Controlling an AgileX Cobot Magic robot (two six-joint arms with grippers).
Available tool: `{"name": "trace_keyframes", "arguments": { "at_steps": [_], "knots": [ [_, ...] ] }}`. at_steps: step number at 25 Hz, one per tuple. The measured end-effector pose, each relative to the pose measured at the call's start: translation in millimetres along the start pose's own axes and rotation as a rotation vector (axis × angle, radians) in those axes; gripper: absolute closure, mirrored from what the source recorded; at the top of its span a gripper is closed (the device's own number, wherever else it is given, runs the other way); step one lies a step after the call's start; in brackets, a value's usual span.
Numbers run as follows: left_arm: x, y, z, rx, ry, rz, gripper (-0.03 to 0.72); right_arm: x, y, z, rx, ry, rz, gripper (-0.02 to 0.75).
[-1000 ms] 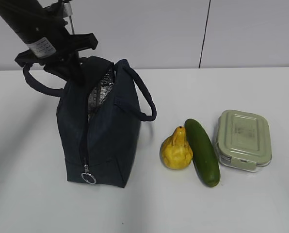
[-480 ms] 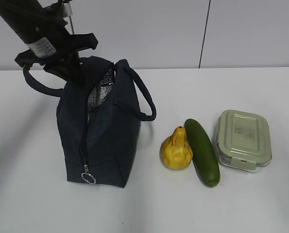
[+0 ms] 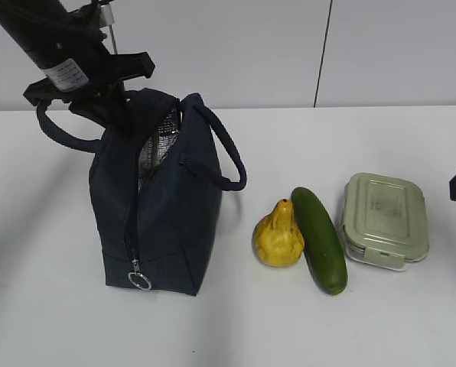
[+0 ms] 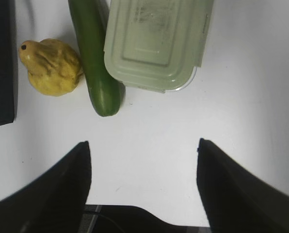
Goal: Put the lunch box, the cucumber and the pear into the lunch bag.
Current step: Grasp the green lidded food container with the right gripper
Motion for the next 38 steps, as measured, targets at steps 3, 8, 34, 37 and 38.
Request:
{"name": "trace_keyframes", "arguments": {
  "at_steps": [3, 8, 34, 37, 38],
  "knots": [
    [0.0, 0.0, 0.0, 0.000, 0.000, 0.000, 0.685, 2.8, -17.4, -20.9, 0.046, 0.002, 0.003, 0.235],
    [0.0, 0.0, 0.0, 0.000, 0.000, 0.000, 0.685, -7.9, -35.0, -44.5, 0.089, -0.031, -0.027, 0.236],
    [-0.1, -0.1, 0.0, -0.001, 0.001, 0.000, 0.685, -66.7, -51.2, -132.5, 0.132, -0.443, -0.026, 0.161],
    [-0.1, -0.1, 0.0, -0.001, 0.001, 0.000, 0.685, -71.1, -47.9, -144.2, 0.129, -0.438, -0.034, 0.161],
    [-0.1, -0.1, 0.0, -0.001, 0.001, 0.000, 0.685, -72.8, -49.4, -146.7, 0.119, -0.441, -0.037, 0.160]
  ]
}}
Point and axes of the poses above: a point on each arm's last joint axis where the gripper is mounted, z pointing back along that axis away from the gripper, x along the wrist's bending axis when the last joint is at zero, y = z × x, the point moved 7 cm from there along -z, pointing out along that axis toward the gripper, and after that the axes turned 9 degrees about -z, right-handed, at the moved point
